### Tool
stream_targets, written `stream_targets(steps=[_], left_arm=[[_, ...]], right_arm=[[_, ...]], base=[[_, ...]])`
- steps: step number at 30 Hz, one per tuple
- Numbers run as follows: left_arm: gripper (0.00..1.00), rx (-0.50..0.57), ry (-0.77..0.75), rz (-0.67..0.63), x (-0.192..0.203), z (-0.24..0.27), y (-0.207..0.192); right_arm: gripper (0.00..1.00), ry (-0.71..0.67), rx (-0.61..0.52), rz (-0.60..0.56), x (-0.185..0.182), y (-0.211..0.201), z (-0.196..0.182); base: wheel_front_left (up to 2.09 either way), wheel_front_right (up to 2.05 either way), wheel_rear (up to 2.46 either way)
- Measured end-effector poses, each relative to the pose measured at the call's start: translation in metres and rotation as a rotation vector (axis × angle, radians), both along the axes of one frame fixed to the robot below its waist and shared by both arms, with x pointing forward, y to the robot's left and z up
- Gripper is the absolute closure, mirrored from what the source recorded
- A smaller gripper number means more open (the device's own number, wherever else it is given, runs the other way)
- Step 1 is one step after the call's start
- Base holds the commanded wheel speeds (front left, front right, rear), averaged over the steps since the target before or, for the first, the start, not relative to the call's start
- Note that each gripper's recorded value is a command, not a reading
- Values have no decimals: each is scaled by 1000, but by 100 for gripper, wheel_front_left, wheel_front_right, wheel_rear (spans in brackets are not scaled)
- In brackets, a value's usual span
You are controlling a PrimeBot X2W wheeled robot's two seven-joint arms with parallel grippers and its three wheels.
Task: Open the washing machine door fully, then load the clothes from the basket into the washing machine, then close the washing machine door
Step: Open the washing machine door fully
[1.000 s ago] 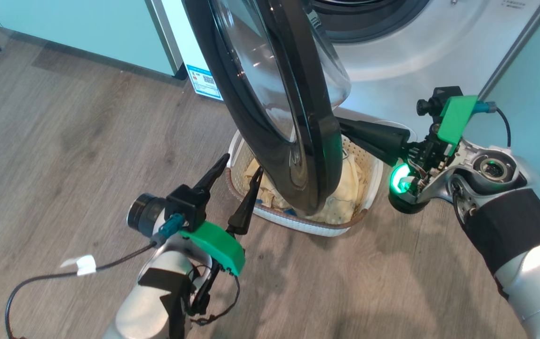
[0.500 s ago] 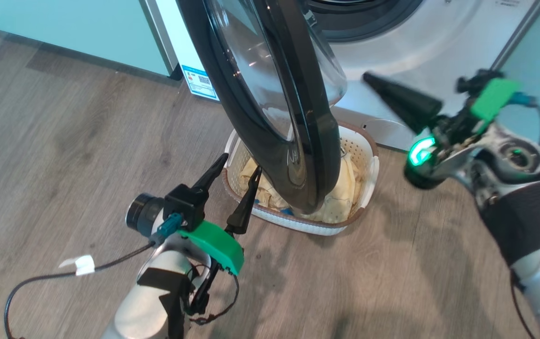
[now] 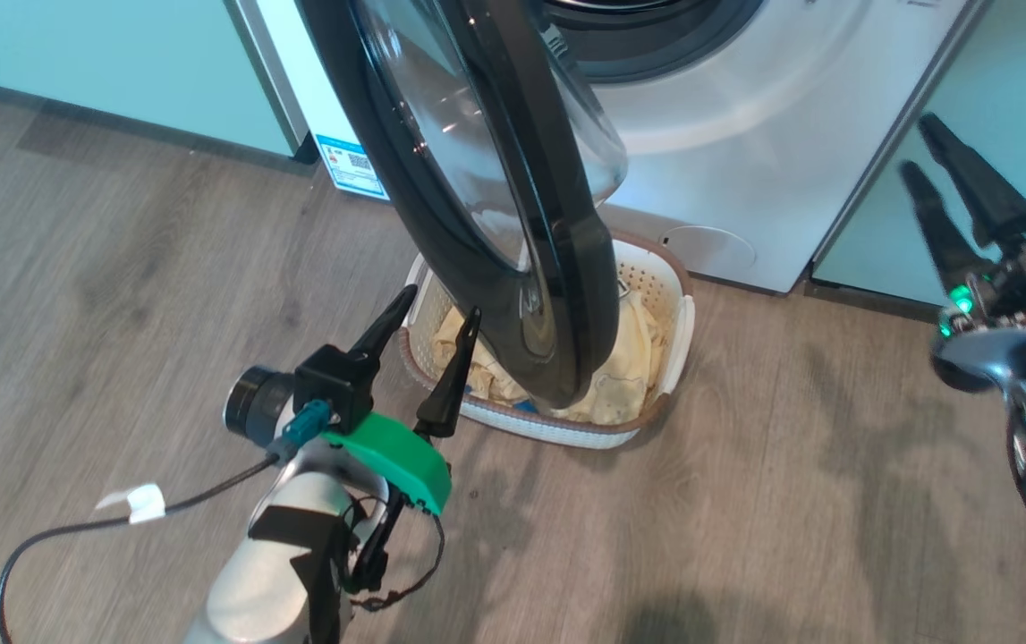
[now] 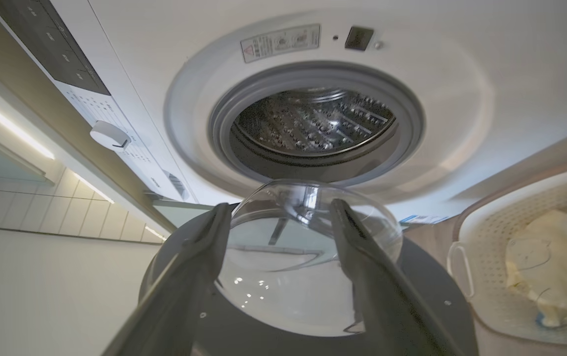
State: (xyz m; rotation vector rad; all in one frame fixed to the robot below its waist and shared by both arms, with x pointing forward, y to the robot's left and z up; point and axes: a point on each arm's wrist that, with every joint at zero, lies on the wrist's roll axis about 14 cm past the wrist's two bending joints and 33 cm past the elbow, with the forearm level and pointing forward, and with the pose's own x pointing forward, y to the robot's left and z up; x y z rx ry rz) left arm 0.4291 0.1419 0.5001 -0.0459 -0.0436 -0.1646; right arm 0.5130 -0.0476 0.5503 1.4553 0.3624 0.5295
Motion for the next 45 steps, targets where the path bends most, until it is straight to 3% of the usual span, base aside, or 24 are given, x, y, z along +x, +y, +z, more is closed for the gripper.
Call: stream_targets(steps=[11, 24, 29, 37, 45], left_arm=[[0, -3, 13, -2, -10, -4, -3], [0, -14, 19, -4, -28, -5, -4], [0, -19, 25, 2, -34, -7, -3], [0, -22, 34, -9, -41, -10, -8], [0, -23, 32, -15, -40, -9, -10]], right_arm=[[0, -121, -403, -337, -26, -80, -30], [0, -249, -913, -491, -86, -138, -60], [0, -283, -990, -552, -108, -143, -55], [0, -351, -1173, -566, -142, -145, -52], [0, -392, -1282, -577, -157, -147, -47]], base=[[0, 0, 0], [0, 0, 0], [0, 0, 0], [0, 0, 0], [0, 0, 0]])
